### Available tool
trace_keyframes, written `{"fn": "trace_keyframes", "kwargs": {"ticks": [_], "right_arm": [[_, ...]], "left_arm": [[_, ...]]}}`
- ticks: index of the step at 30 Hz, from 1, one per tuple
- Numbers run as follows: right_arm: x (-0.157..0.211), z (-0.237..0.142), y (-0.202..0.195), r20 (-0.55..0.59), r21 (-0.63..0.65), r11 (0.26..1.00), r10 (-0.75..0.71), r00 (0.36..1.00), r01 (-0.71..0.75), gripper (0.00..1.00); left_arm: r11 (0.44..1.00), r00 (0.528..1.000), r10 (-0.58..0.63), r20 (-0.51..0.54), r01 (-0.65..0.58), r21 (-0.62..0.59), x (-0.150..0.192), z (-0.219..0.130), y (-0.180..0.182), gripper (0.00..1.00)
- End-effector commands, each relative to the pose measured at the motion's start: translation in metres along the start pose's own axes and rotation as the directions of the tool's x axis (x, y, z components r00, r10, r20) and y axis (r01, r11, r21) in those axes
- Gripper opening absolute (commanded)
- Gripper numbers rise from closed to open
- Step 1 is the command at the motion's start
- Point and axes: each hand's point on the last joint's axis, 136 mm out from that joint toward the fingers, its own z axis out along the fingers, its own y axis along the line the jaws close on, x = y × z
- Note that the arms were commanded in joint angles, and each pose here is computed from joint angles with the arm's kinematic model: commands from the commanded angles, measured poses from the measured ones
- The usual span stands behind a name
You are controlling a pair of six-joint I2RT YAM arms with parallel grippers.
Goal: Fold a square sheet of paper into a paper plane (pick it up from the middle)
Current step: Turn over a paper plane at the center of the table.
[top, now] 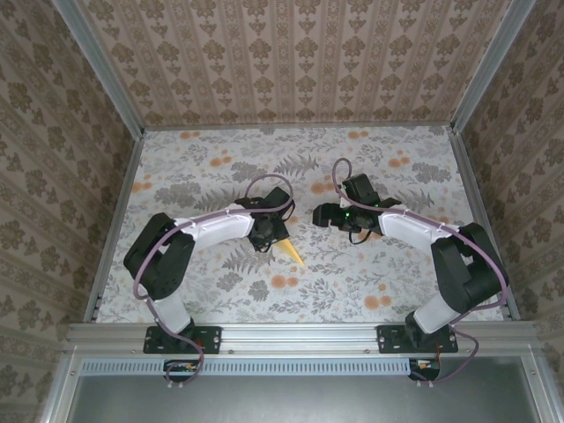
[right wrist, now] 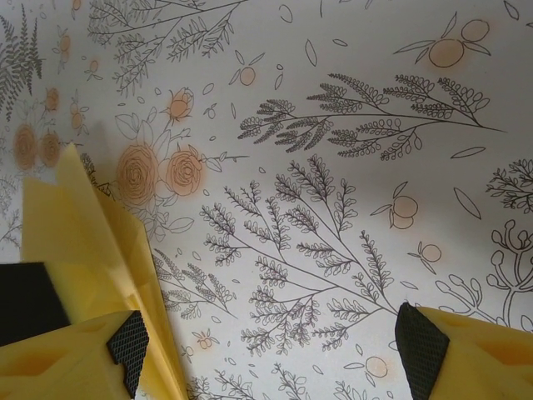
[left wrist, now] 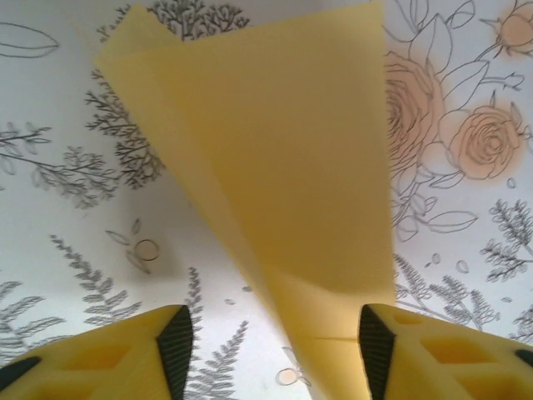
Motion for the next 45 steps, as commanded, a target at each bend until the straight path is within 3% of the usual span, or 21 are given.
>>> {"fn": "trace_keyframes", "kwargs": {"ticks": [1, 12, 21, 25, 28, 34, 40, 45], "right_arm": [[0.007, 0.005, -0.004, -0.031, -0.003, 0.999, 0.035, 0.999, -0.035, 0.82], [0.010, 0.007, -0.003, -0.052, -0.010, 0.999, 0.048, 0.997, -0.048, 0.81], [0.009, 0.003, -0.002, -0.047, -0.009, 0.998, 0.057, 0.997, -0.057, 0.80], [0.002, -0.008, -0.003, 0.006, -0.010, 0.996, 0.084, 0.996, -0.084, 0.80], [-0.008, -0.024, -0.005, 0.066, -0.039, 0.992, 0.125, 0.990, -0.123, 0.80], [-0.024, -0.054, -0.006, 0.153, -0.086, 0.986, 0.156, 0.976, -0.144, 0.80], [-0.021, -0.052, 0.000, 0.124, -0.116, 0.985, 0.138, 0.983, -0.124, 0.79], [-0.012, -0.034, 0.007, 0.046, -0.162, 0.981, 0.115, 0.992, -0.106, 0.76]], "left_arm": [[0.995, 0.994, -0.098, 0.052, 0.099, -0.001, -0.004, -0.007, 0.009, 0.50], [0.984, 0.982, -0.173, 0.071, 0.170, 0.046, -0.004, -0.004, 0.011, 0.35], [0.984, 0.984, -0.149, 0.099, 0.138, 0.110, -0.014, -0.011, 0.000, 0.11], [0.973, 0.990, -0.074, 0.124, 0.045, 0.226, -0.024, -0.025, -0.025, 0.05], [0.932, 0.987, -0.024, 0.161, -0.036, 0.360, -0.033, -0.044, -0.049, 0.00], [0.790, 0.988, 0.002, 0.152, -0.095, 0.606, -0.041, -0.063, -0.085, 0.00], [0.715, 0.994, 0.001, 0.108, -0.076, 0.695, -0.039, -0.058, -0.094, 0.00], [0.771, 0.998, -0.008, 0.068, -0.037, 0.636, -0.033, -0.030, -0.074, 0.00]]}}
